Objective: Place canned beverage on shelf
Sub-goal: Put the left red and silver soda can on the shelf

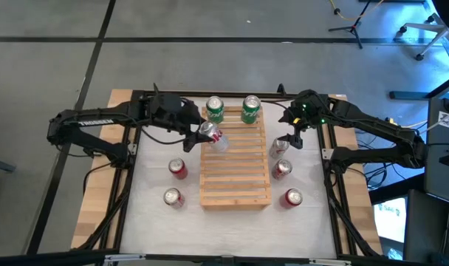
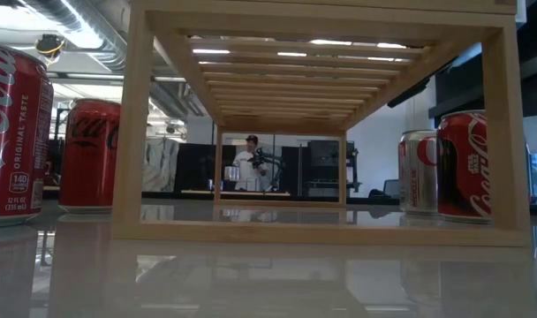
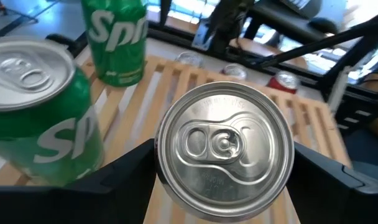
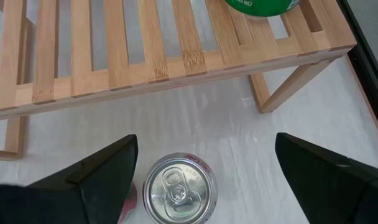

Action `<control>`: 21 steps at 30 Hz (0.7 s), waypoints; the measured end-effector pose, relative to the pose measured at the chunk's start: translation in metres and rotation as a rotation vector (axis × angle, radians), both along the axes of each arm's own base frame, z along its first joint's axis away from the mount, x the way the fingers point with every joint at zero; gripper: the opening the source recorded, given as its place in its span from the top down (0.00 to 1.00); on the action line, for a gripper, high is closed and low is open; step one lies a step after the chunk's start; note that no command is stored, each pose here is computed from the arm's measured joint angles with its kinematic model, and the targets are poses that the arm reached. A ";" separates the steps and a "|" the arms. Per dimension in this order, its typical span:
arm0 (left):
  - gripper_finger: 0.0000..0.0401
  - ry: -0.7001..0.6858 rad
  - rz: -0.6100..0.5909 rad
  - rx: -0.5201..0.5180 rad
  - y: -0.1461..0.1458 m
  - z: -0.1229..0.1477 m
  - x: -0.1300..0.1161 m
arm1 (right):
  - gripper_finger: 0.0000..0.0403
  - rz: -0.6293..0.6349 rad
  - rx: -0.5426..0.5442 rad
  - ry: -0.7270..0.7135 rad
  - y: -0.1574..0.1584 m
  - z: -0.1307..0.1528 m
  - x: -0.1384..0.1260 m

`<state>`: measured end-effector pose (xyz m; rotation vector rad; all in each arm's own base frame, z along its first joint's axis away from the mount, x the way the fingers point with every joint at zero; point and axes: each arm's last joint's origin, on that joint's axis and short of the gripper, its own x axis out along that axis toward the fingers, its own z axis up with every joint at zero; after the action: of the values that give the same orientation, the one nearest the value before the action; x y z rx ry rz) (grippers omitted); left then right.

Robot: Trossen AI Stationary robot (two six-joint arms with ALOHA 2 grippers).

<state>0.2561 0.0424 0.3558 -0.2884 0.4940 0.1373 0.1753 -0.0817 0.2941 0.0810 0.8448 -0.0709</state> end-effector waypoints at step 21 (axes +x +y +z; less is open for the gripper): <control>0.29 0.085 0.019 0.049 0.017 -0.009 -0.003 | 0.07 0.000 0.000 0.000 0.000 0.000 0.000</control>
<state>0.2533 0.0591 0.3466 -0.2401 0.5712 0.1804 0.1752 -0.0817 0.2941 0.0813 0.8451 -0.0710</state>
